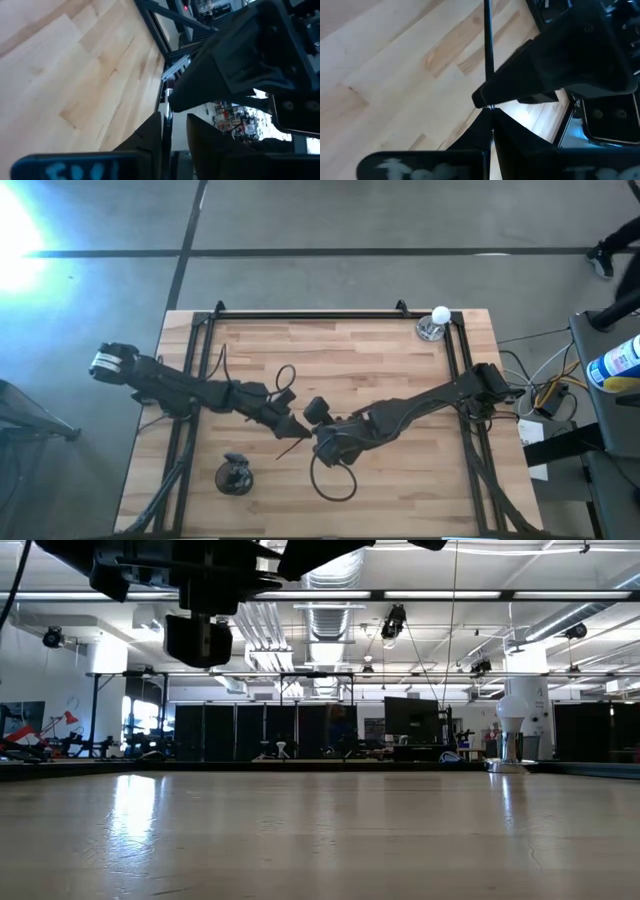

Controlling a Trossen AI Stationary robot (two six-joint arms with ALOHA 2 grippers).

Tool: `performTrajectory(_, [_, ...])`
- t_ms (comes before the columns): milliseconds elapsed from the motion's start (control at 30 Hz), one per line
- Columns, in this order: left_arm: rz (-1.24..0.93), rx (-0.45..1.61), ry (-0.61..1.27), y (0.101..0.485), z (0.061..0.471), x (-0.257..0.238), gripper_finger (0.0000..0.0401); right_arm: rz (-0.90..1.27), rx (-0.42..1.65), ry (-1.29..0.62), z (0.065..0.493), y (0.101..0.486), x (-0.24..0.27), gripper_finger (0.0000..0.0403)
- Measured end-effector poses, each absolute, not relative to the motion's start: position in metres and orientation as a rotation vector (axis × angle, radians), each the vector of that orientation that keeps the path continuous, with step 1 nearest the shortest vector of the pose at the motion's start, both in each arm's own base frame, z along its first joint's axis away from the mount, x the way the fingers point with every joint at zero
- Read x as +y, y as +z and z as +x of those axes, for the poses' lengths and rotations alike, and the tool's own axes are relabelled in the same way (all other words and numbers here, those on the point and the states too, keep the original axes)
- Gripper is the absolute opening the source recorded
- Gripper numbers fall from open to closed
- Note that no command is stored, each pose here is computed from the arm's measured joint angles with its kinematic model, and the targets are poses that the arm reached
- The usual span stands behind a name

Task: Pick & Place Makeup Brushes
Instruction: Put the eyeshadow brush into the holder

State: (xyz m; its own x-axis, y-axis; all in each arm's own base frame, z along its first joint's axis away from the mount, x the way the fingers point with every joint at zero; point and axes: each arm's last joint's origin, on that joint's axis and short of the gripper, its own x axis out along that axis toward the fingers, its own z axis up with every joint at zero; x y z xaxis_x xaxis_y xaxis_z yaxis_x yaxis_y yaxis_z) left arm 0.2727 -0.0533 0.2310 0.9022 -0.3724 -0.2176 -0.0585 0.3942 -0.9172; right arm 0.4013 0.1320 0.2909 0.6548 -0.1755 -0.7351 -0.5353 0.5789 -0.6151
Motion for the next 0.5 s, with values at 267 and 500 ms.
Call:
performTrajectory(267, [-1.083, 0.434, -0.22, 0.235, 0.266, -0.052, 0.0012, -0.935, 0.822, 0.17, 0.403, 0.295, 0.137, 0.001])
performTrajectory(500, [-1.002, 0.478, -0.179, 0.242, 0.248, -0.05, 0.0009, -0.721, 0.772, -0.009, 0.403, 0.313, 0.135, 0.0042])
